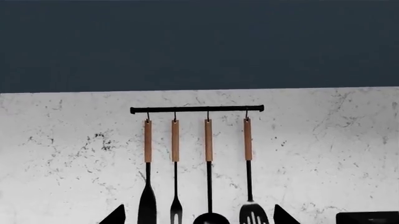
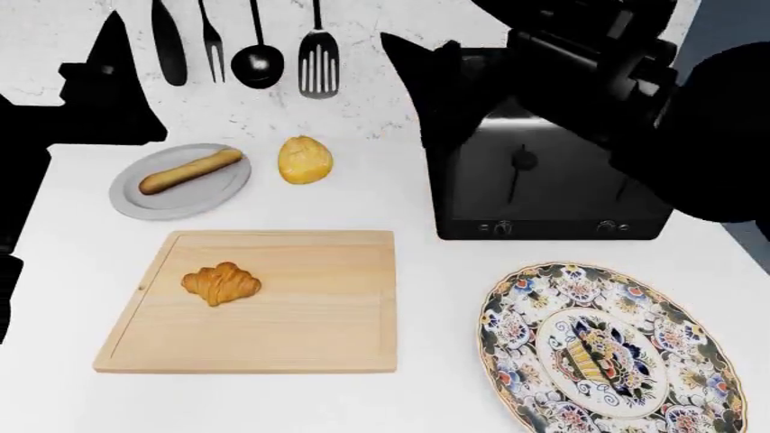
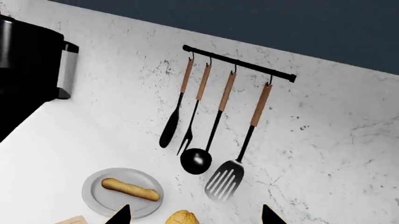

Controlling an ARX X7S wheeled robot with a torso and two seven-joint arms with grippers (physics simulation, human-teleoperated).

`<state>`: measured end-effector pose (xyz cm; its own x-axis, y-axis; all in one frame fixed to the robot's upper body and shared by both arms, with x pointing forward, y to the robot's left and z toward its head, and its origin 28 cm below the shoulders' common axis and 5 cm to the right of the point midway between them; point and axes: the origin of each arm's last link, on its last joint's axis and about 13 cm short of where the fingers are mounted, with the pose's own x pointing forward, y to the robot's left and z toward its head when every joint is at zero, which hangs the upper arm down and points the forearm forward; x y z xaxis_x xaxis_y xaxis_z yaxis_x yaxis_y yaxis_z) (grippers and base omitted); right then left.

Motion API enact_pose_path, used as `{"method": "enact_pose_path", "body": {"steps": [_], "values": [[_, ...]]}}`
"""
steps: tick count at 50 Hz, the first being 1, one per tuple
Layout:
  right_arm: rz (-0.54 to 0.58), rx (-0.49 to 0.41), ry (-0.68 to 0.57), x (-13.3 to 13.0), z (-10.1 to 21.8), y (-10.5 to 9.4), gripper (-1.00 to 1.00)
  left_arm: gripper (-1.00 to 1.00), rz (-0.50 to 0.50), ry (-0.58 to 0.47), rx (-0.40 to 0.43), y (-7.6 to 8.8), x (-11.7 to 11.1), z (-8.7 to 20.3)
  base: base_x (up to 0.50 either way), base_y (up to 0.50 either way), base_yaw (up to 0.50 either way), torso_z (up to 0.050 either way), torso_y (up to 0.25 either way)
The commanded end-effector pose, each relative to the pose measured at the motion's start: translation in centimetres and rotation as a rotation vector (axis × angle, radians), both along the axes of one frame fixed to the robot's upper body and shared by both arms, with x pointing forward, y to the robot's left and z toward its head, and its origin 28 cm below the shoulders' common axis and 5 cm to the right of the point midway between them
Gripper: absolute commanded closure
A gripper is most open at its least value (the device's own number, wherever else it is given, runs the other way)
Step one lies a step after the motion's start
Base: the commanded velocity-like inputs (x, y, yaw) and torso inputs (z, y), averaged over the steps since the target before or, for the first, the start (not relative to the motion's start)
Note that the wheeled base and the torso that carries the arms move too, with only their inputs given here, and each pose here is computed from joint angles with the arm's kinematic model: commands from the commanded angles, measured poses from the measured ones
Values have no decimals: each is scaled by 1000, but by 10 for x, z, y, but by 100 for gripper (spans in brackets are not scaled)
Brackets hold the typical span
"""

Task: From the different types of pastries on the counter, select a croissant and place it on the cutting board. Then retrieve a jar of jam from the cabinet and place it alongside the croissant on the cutting board.

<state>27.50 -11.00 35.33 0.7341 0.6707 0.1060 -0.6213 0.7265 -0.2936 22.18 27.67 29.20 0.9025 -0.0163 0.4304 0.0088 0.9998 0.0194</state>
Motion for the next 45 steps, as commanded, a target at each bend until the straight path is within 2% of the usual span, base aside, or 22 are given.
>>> {"method": "enact_pose_path", "body": {"steps": [1,29,41,45], "values": [[-70,50,-73,-15,14,-17,-100,-100,0,23,4,-1,0,-11,0,0,0,0,0],[-164,151,-233,-42,45,-38,-100,-100,8,26,-3,0,0,-10,0,0,0,0,0],[-95,193,-280,-53,59,-35,-100,-100,9,26,-6,0,1,-12,0,0,0,0,0],[-104,223,-308,-54,68,-36,-100,-100,10,28,-7,0,1,-12,0,0,0,0,0]]}}
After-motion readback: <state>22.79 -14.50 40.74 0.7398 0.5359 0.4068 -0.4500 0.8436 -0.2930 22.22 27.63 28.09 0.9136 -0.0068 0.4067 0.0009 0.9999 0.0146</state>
